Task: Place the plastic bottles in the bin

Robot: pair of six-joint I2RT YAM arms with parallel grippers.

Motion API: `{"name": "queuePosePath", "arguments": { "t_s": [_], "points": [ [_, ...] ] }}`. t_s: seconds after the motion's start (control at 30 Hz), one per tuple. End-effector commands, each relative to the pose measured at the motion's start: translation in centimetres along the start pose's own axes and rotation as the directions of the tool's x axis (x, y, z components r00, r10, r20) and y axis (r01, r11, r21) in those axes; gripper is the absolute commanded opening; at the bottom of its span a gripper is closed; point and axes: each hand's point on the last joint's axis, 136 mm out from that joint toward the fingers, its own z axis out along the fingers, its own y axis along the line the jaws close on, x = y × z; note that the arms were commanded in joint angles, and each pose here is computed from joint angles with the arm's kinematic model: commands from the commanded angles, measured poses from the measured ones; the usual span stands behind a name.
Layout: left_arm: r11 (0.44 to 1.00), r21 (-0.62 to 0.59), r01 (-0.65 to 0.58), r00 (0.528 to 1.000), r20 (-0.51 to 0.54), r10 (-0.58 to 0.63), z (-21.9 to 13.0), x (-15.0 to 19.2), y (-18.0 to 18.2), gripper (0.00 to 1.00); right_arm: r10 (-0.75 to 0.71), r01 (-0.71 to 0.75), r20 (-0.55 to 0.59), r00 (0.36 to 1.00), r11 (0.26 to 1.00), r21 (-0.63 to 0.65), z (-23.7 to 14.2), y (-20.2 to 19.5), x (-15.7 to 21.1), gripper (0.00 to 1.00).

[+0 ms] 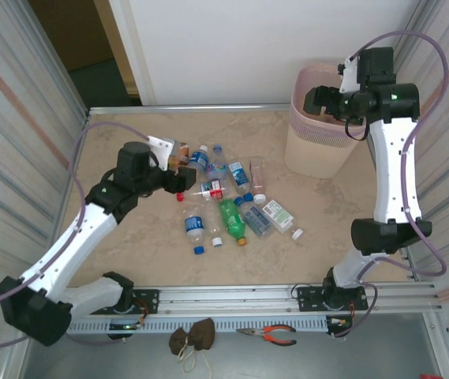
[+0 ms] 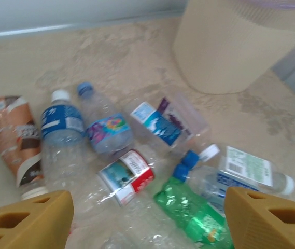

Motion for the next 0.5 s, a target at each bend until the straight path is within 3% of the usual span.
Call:
{"name": "queuePosePath", "arguments": {
  "t_s": [0.0, 0.17, 0.3, 0.47],
  "points": [
    [0.993, -0.092, 0.069, 0.995, -0.059, -0.075, 0.9, 0.3, 2.4, 0.76, -0.021, 0.021, 0.041, 0.999, 1.0, 0.006, -1.4, 0.3, 0.2, 0.91],
    [0.977, -0.192, 0.092, 0.98, -0.155, -0.123, 3.7, 1.7, 6.1, 0.74, -0.026, 0.026, 0.046, 0.999, 1.0, 0.0, -1.8, 0.4, 1.2, 0.9],
    [0.981, -0.161, 0.111, 0.965, -0.22, -0.145, 6.1, 2.5, 7.8, 0.66, -0.029, 0.03, 0.043, 0.999, 1.0, -0.004, -1.9, 0.4, 1.8, 0.9],
    [0.977, -0.176, 0.119, 0.945, -0.282, -0.166, 8.7, 3.1, 10.3, 0.64, -0.038, 0.039, 0.048, 0.998, 0.999, -0.013, -2.2, 0.9, 1.9, 0.9]
  ]
}}
